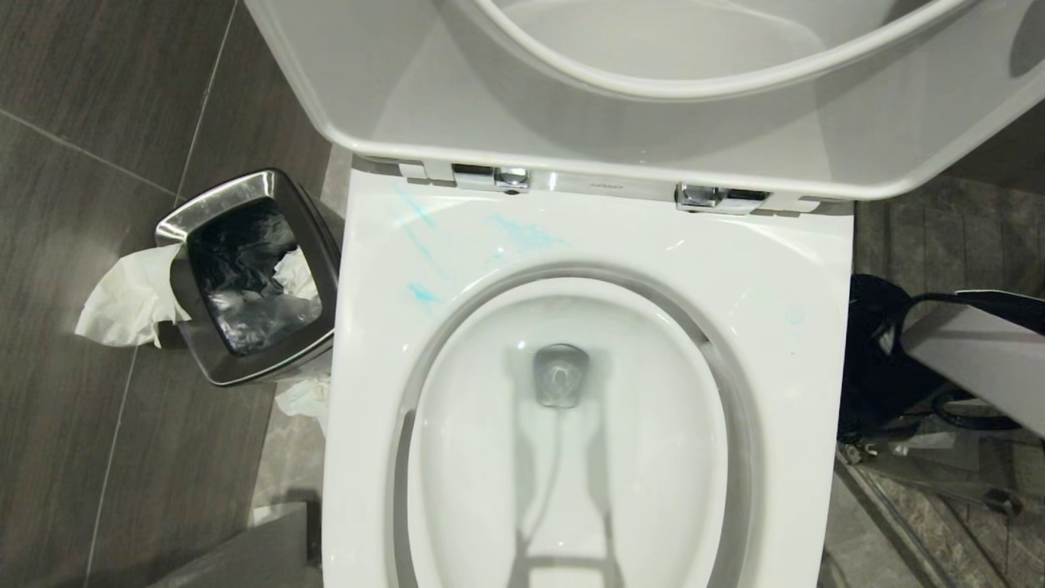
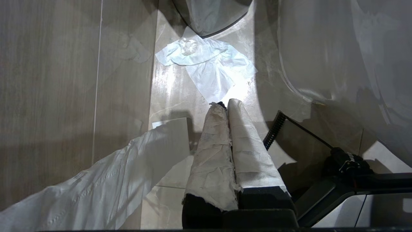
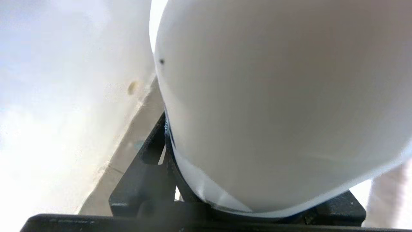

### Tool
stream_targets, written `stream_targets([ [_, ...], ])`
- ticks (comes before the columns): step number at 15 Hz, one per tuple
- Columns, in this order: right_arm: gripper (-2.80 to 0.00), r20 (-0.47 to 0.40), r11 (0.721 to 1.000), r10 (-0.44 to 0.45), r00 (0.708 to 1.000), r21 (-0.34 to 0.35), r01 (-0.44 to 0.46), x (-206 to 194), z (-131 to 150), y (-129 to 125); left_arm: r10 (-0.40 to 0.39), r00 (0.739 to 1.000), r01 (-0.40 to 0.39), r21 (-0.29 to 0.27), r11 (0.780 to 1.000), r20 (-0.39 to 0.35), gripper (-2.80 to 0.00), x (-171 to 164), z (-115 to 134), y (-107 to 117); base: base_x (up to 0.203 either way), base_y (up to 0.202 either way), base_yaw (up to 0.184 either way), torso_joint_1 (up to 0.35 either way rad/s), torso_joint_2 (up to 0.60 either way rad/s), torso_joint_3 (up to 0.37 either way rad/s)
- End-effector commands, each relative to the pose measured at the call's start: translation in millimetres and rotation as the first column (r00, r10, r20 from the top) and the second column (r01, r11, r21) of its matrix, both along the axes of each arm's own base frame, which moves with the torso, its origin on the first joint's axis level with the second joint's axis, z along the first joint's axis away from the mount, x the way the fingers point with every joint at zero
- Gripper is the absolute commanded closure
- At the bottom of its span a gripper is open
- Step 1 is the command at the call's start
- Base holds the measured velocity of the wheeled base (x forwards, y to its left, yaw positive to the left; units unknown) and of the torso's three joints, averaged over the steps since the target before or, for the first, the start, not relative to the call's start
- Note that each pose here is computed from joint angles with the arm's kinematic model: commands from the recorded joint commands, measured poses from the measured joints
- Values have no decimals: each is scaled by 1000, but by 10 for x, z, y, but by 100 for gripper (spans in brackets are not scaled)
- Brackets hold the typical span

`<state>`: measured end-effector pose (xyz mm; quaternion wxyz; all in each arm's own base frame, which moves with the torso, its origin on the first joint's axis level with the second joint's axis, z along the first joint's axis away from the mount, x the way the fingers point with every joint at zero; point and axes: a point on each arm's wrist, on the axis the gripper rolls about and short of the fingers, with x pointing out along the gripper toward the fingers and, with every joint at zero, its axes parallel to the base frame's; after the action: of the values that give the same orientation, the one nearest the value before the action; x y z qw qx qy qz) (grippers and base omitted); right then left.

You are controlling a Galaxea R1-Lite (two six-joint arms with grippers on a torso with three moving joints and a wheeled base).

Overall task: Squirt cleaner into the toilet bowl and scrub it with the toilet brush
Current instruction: Pour in the cleaning agent

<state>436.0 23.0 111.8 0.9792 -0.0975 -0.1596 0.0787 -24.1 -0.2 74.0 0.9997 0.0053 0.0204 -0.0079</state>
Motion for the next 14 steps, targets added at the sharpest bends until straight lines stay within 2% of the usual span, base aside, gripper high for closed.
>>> stream_targets([
  [1,0,43,1000,-21,999,12,21,-262,323,-103,0,1000,0,0,1000,-1,0,0,-1,0,0,0,0,0,0,0],
  [9,0,75,994,-64,995,95,57,-1168,895,-216,0,1000,0,0,1000,-2,0,1,0,0,0,0,0,0,0,0],
  [12,0,115,977,-176,978,145,159,-1317,1053,-243,0,1000,0,0,1000,-1,0,0,0,0,0,0,0,0,0,0],
  [14,0,156,974,-197,968,147,174,-1405,1177,-252,0,1000,0,0,1000,-1,0,0,0,0,0,0,0,0,0,0],
])
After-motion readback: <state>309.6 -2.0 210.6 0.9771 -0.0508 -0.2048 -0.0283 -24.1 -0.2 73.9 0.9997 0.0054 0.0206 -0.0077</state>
